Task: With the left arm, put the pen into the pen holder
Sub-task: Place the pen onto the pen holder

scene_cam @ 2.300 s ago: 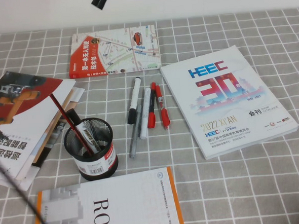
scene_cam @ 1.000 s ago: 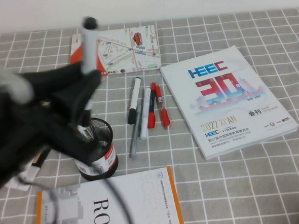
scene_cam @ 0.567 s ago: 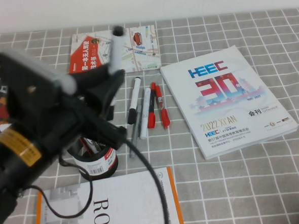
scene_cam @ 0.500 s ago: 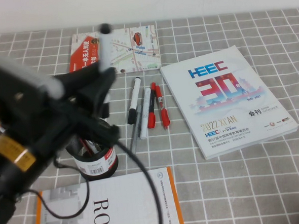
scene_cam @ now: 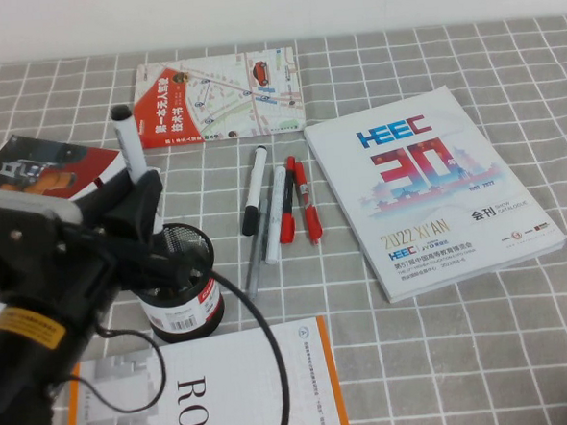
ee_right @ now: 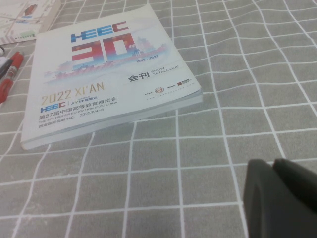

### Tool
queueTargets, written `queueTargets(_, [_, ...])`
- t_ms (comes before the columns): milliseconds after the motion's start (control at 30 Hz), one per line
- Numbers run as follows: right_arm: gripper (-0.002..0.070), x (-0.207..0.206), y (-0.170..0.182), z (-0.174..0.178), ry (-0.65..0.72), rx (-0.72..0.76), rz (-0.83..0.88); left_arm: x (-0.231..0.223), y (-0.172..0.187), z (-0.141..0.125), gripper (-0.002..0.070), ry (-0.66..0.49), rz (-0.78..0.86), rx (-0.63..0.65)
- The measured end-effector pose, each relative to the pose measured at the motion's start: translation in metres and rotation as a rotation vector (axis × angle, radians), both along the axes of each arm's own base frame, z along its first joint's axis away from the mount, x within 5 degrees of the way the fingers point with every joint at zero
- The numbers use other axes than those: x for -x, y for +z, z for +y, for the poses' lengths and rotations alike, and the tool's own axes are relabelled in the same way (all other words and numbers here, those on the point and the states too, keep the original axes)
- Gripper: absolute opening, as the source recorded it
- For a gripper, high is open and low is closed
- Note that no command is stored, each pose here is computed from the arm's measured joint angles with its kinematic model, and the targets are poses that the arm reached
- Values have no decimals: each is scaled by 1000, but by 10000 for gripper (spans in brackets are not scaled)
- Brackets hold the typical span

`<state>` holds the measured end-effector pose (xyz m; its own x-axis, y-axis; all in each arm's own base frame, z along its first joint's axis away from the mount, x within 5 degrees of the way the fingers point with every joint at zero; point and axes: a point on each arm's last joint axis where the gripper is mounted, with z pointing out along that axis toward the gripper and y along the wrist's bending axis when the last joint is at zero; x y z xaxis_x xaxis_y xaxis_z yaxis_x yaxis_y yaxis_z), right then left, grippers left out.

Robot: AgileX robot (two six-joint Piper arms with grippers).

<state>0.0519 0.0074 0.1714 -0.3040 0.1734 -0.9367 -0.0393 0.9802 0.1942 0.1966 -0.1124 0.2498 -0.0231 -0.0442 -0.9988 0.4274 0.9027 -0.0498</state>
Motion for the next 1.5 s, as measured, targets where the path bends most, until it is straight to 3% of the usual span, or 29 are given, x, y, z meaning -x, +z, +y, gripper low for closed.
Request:
queueTargets(500, [-15, 0, 0, 0, 0, 0, 0, -27, -49, -10, 109, 50, 103, 3])
queueTargets(967, [-15, 0, 0, 0, 0, 0, 0, -29, -59, -11, 109, 58, 151, 30])
queueTargets(1100, [-15, 0, 0, 0, 0, 0, 0, -29, -60, -11, 155, 59, 165, 26])
queueTargets(1267, [-15, 0, 0, 0, 0, 0, 0, -29, -61, -11, 268, 58, 175, 22])
queueTargets(1500, [-15, 0, 0, 0, 0, 0, 0, -28, -59, -11, 312, 57, 176, 24])
